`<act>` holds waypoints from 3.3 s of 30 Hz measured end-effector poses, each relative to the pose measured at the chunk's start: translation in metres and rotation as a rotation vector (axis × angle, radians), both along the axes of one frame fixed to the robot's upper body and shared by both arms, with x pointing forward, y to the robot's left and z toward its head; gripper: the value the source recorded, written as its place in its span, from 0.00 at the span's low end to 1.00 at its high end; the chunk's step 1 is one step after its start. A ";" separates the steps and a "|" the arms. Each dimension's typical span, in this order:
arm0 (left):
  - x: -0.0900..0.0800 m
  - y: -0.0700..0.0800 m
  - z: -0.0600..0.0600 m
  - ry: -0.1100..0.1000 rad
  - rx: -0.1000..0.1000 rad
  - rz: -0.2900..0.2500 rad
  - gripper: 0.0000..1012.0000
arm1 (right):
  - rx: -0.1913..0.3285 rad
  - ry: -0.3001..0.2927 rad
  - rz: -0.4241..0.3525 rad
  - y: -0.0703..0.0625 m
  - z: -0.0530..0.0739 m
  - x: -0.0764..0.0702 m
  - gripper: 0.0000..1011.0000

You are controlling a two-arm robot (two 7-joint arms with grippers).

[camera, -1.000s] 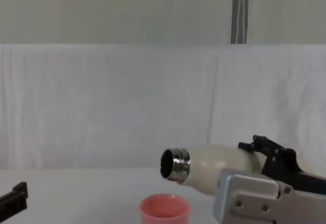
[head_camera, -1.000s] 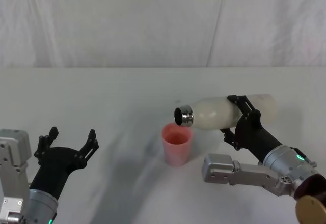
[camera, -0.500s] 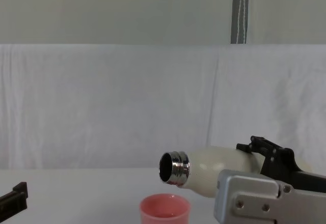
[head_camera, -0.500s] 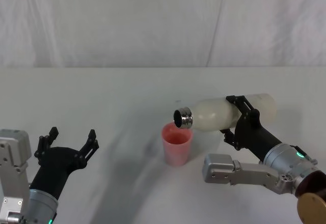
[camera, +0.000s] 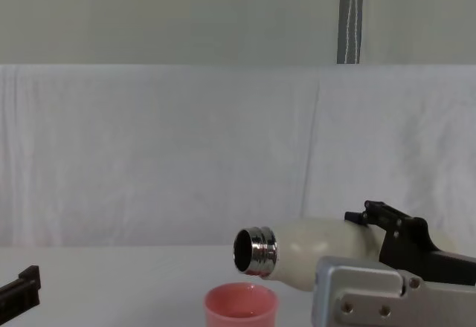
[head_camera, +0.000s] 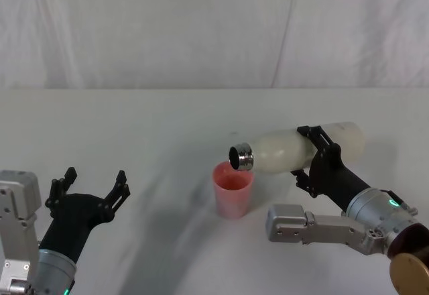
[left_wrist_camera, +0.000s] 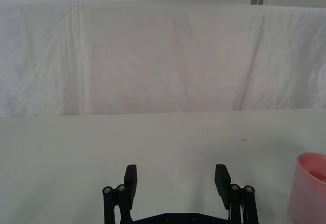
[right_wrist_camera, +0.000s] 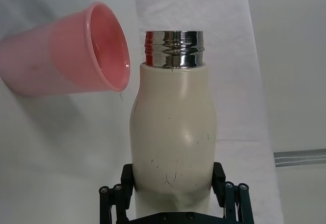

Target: Grasp the thermos with one hand and pour water into the cup lid.

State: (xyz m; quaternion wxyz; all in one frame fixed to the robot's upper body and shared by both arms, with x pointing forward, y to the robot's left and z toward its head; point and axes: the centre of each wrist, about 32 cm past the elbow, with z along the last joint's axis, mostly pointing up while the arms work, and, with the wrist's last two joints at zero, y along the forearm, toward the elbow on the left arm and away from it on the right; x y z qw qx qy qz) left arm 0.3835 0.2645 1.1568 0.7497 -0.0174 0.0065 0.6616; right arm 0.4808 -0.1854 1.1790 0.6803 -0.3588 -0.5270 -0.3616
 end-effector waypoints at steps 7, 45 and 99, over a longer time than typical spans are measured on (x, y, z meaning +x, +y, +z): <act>0.000 0.000 0.000 0.000 0.000 0.000 0.99 | -0.011 -0.009 -0.010 -0.001 0.000 0.002 0.94; 0.000 0.000 0.000 0.000 0.000 0.000 0.99 | -0.098 -0.044 -0.010 -0.002 0.007 0.008 0.94; 0.000 0.000 0.000 0.000 0.000 0.000 0.99 | -0.158 -0.083 -0.006 -0.001 0.019 0.010 0.94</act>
